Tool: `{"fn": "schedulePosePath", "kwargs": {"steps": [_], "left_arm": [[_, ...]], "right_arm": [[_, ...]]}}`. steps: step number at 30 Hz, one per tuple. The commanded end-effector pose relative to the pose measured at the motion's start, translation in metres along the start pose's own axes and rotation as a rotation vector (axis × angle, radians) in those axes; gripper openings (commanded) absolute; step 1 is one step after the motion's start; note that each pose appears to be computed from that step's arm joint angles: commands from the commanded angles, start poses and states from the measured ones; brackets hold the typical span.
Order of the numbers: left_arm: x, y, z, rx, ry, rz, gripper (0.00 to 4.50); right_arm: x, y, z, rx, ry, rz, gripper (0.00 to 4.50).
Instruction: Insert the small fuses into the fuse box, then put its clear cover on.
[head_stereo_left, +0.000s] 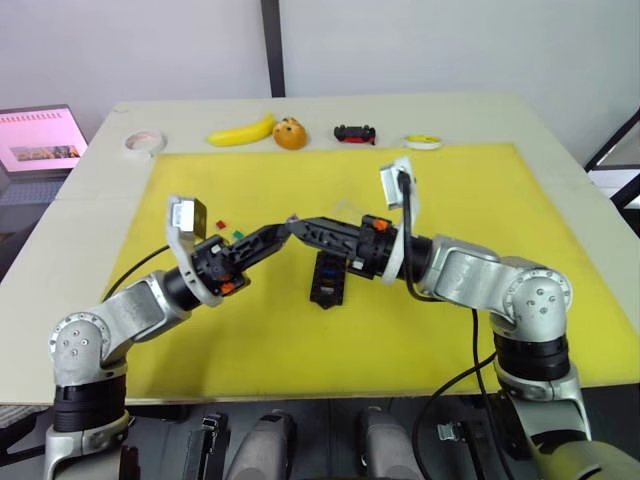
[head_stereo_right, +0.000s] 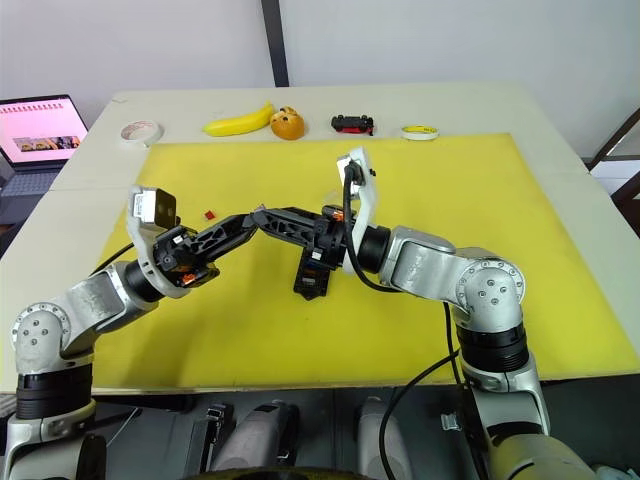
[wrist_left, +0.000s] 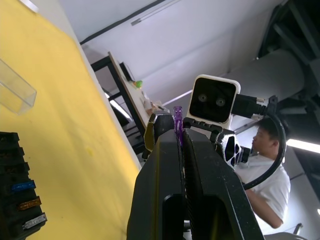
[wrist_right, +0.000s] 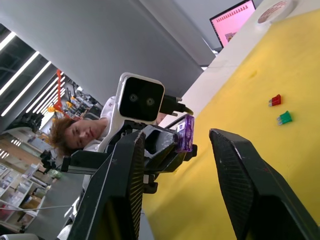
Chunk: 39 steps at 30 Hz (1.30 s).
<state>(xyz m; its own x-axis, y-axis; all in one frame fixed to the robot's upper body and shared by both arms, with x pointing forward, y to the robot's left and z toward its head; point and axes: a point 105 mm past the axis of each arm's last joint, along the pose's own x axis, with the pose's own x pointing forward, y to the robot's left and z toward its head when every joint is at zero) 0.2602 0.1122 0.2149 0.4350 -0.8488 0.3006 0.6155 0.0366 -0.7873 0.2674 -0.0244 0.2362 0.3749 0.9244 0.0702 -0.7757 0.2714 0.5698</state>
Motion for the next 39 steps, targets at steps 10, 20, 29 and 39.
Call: {"fn": "schedulePosePath", "kwargs": {"steps": [10,20,29,39], "left_arm": [[0.002,-0.008,-0.001,0.019,0.027,-0.026,0.00],[-0.044,-0.004,0.011,0.122,-0.042,0.186,4.14],[-0.080,-0.033,0.011,0.368,-0.044,0.382,4.44],[-0.044,-0.019,0.008,0.819,0.377,0.282,4.44]], "right_arm": [[-0.002,0.013,0.009,-0.004,-0.018,0.065,0.03],[-0.012,0.018,0.004,0.010,0.070,0.131,0.00],[-0.020,0.012,0.008,-0.098,0.165,0.151,0.00],[-0.029,-0.005,0.010,-0.412,0.344,0.065,0.00]]}}
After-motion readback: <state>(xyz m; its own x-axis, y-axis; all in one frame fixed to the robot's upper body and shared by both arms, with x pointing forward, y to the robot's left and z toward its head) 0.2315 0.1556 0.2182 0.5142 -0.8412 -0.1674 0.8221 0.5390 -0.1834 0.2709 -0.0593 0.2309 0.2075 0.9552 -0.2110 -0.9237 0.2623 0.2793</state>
